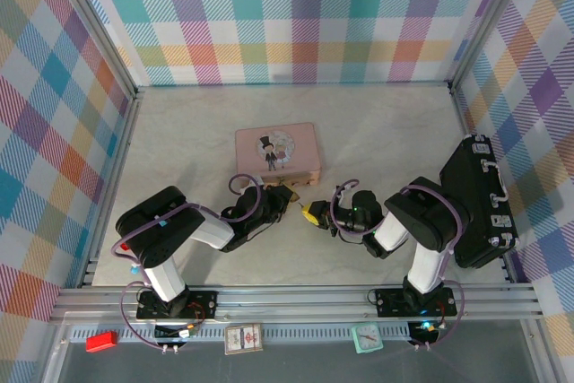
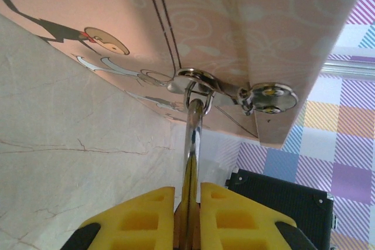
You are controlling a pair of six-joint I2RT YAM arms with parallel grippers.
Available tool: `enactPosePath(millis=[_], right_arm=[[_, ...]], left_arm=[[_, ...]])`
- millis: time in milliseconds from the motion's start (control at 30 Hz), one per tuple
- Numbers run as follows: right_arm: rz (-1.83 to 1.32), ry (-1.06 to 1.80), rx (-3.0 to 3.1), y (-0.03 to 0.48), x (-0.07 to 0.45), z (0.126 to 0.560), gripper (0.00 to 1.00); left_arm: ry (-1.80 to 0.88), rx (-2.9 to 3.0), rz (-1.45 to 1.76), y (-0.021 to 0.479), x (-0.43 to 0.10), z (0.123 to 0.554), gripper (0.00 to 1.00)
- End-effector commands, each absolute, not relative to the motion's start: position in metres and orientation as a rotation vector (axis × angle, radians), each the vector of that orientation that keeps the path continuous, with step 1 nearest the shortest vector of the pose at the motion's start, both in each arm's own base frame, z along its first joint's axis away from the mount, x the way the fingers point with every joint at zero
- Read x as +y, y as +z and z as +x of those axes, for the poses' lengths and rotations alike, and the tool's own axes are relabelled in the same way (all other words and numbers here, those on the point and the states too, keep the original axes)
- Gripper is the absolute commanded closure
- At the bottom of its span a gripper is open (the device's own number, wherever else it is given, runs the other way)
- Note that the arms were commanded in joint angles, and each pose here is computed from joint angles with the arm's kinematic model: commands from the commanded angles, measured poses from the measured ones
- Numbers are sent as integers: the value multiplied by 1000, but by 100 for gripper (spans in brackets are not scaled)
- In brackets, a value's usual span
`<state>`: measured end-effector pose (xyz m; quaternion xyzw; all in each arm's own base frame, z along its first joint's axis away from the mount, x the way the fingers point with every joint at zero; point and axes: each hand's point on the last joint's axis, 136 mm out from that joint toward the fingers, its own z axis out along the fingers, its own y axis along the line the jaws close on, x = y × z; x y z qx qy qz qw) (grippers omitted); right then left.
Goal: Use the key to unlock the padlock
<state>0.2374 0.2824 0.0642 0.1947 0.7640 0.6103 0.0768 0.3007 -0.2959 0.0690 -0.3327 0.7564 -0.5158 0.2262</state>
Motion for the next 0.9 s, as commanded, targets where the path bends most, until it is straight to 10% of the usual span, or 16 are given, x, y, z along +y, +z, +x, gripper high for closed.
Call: enactPosePath(millis=[0,867], right_arm=[[535,1877,2232,79,281,239,100],[477,1910,2174,97,283,245,100]], left_arm=[[-1486,2136,-920,61,-304,289,100],[-1493,2132,-889,66,-307,289,100]])
